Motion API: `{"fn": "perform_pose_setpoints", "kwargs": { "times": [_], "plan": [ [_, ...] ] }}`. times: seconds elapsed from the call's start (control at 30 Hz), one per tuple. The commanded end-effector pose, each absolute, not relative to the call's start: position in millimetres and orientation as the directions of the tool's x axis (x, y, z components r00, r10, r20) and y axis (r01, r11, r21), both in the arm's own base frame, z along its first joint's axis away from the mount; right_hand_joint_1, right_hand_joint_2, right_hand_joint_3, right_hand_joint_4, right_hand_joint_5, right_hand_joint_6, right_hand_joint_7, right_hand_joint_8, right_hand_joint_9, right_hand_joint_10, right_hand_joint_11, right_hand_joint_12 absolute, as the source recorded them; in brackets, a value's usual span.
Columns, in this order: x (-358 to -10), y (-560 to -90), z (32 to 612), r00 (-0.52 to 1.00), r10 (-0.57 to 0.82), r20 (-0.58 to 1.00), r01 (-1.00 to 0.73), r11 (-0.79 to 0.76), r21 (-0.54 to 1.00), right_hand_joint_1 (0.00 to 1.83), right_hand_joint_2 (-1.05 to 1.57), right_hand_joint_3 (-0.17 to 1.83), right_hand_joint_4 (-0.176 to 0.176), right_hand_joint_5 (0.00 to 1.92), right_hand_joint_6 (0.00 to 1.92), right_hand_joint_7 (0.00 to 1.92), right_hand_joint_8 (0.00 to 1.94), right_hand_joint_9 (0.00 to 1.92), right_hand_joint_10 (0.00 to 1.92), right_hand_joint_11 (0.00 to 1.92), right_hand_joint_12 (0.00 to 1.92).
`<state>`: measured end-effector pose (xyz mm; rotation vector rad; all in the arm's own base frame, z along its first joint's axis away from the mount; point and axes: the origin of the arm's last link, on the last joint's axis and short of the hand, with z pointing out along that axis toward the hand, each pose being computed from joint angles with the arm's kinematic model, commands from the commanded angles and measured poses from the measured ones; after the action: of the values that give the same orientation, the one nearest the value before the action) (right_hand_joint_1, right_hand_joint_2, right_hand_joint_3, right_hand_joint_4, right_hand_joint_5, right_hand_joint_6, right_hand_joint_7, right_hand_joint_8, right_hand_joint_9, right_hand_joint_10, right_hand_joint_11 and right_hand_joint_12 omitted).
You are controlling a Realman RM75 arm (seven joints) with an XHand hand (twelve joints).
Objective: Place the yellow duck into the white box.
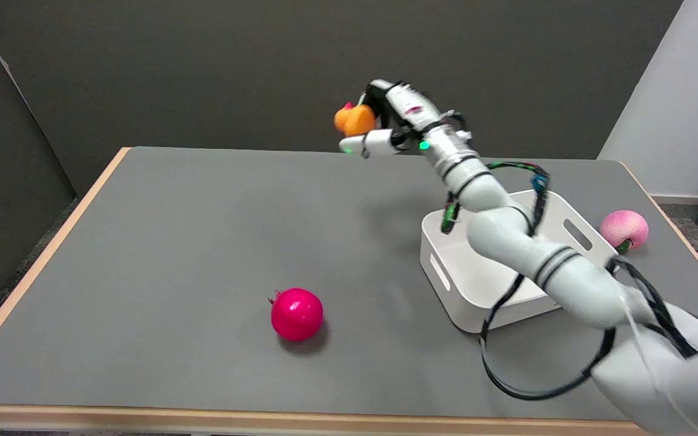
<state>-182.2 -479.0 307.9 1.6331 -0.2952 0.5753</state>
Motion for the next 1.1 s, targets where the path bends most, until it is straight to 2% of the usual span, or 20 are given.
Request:
{"fn": "perform_pose_setpoints", "kwargs": {
  "times": [0.03, 0.3, 0.47, 0.9, 1.1],
  "plan": [
    [-130, -293, 418, 0.623, 0.700, 0.349, -0.431, -0.064, 0.900, 1.13, 1.29, 0.12, -0.154, 0.47, 1.59, 0.73, 1.66, 0.73, 1.77, 0.10, 1.92],
    [-181, -229, 446, 0.652, 0.713, 0.258, -0.461, 0.103, 0.881, 1.13, 1.27, 0.15, -0.140, 0.48, 1.58, 0.74, 1.65, 0.73, 1.80, 0.09, 1.92],
    [-211, -210, 457, 0.683, 0.686, 0.249, -0.495, 0.183, 0.850, 1.12, 1.25, 0.19, -0.130, 0.49, 1.58, 0.74, 1.64, 0.76, 1.80, 0.11, 1.92],
    [-268, -227, 461, 0.776, 0.543, 0.321, -0.525, 0.276, 0.805, 1.15, 1.25, 0.16, -0.166, 0.50, 1.56, 0.77, 1.63, 0.79, 1.81, 0.12, 1.92],
    [-294, -234, 443, 0.810, 0.471, 0.350, -0.510, 0.271, 0.816, 1.13, 1.23, 0.22, -0.137, 0.50, 1.57, 0.75, 1.64, 0.79, 1.80, 0.14, 1.92]
  ]
}}
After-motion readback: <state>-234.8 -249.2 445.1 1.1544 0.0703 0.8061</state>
